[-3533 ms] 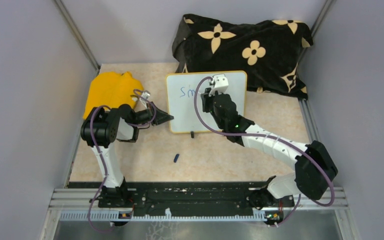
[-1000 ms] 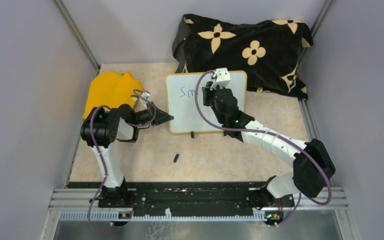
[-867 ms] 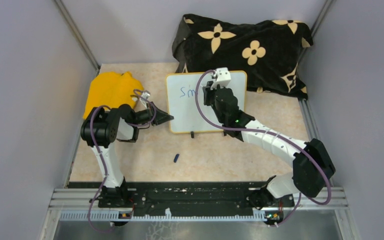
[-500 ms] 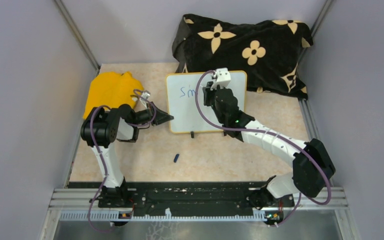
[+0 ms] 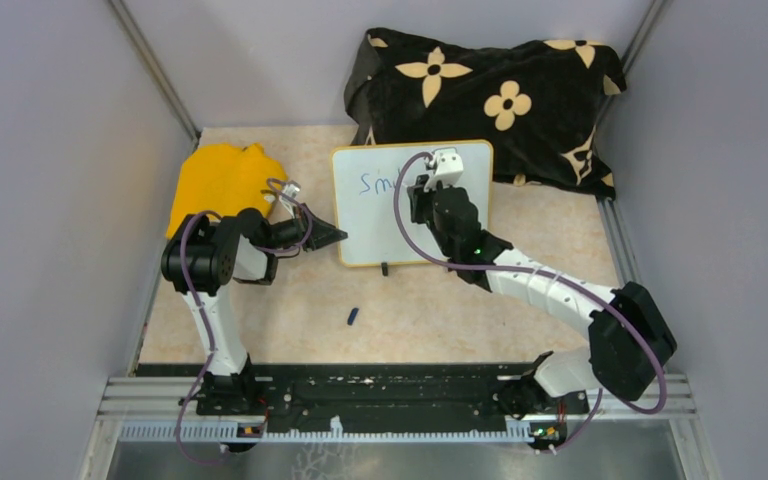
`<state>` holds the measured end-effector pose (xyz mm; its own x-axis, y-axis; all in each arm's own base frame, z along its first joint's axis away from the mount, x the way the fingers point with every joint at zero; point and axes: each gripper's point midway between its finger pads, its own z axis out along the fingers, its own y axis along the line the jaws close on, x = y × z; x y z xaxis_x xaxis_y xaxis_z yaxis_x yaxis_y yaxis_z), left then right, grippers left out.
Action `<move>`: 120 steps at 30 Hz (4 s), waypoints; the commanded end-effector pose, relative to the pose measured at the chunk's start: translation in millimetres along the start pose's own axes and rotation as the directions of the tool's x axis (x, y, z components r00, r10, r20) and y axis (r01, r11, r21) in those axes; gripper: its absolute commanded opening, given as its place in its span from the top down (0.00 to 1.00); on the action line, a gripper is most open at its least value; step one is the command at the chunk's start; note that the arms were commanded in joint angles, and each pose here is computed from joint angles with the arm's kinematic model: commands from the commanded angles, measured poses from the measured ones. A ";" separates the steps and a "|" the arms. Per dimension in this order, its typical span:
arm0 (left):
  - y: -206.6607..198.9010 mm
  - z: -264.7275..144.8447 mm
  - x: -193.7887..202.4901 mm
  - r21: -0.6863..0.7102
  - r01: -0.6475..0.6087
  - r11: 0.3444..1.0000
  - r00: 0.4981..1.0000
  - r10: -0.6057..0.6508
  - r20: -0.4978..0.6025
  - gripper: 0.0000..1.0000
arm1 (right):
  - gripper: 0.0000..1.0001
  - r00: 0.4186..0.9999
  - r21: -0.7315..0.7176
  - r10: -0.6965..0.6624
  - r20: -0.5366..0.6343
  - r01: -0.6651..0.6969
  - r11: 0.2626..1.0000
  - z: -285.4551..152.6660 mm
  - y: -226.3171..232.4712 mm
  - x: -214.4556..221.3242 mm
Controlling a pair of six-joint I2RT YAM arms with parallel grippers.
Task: Write a sentence on the whiteboard
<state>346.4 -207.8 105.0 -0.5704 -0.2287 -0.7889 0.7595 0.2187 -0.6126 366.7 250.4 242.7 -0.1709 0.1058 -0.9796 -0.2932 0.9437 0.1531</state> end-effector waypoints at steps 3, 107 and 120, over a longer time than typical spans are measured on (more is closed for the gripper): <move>1.4 0.9 -0.5 0.004 -0.014 1.000 1.000 0.014 -0.001 1.00 | 1.00 1.000 0.003 0.026 0.016 -0.026 1.000 -7.3 -6.6 -5.6; 1.2 1.5 1.2 0.005 -0.013 1.000 1.000 0.013 -0.007 1.00 | 1.00 0.999 0.142 0.040 0.014 -0.041 0.989 -18.2 -49.2 -3.0; 0.9 1.8 1.9 0.006 -0.013 1.000 1.000 0.013 -0.009 1.00 | 1.00 0.991 -0.061 0.080 0.107 -0.074 0.995 -33.6 -7.2 -40.5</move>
<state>346.0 -208.7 104.2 -0.5680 -0.2247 -0.7917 0.7624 0.2187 -0.6090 352.4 213.3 242.3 -0.1831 0.1528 -0.9711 -0.2406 0.9508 0.1950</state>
